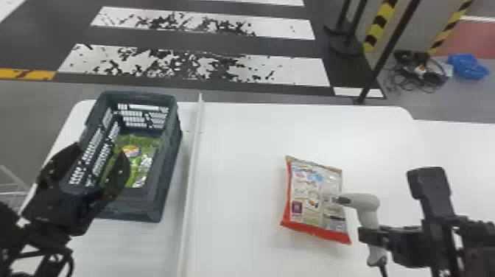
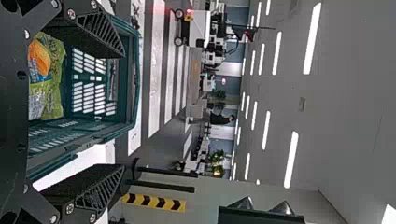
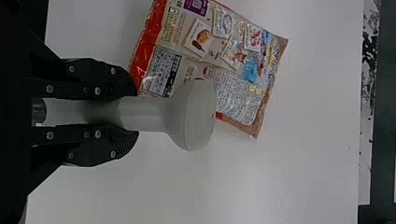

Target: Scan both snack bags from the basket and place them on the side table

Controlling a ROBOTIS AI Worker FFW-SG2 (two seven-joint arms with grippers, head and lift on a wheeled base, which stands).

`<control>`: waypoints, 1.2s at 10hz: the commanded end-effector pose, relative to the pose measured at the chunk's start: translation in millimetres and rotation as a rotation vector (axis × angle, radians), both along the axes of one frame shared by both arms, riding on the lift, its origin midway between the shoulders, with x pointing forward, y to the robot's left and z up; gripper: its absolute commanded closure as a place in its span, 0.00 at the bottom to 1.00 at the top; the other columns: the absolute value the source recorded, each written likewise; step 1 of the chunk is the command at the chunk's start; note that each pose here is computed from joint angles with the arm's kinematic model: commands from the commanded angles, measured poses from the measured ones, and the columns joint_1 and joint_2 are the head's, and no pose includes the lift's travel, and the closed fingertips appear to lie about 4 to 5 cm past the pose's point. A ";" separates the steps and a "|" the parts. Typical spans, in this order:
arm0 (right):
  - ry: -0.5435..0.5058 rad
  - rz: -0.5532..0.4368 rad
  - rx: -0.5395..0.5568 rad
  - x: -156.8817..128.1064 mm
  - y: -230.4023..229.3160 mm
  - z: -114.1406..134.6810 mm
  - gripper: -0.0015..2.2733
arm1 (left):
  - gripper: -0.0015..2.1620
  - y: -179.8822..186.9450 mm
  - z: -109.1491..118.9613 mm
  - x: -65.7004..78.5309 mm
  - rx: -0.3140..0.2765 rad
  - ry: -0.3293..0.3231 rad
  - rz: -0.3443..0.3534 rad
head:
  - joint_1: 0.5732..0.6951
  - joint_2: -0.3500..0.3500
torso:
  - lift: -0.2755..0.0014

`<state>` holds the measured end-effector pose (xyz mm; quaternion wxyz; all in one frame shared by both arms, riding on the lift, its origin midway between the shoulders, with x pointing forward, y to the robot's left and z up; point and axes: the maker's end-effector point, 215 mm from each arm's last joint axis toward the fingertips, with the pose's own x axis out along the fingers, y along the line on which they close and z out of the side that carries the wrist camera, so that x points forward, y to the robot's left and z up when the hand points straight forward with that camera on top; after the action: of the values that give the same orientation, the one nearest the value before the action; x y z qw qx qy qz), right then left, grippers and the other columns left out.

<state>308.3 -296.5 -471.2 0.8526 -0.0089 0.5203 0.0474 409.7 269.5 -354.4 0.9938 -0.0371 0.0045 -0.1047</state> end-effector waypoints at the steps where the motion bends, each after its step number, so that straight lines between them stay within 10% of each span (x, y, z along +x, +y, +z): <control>1: 0.002 0.014 -0.001 8.2 7.9 -1.8 0.99 | 0.08 -0.1 0.0 0.5 0.000 -0.001 0.000 | 1.00 0.43 | 0.73; 12: -0.012 -0.026 -0.016 16.5 -11.5 -1.8 0.99 | 0.08 -3.9 6.4 -3.9 0.004 -0.008 -0.014 | 1.00 0.45 | 0.73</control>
<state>321.0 -301.1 -476.0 0.8528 -0.0110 0.5208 0.0382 405.9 265.7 -349.0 0.9932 -0.0352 0.0017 -0.1107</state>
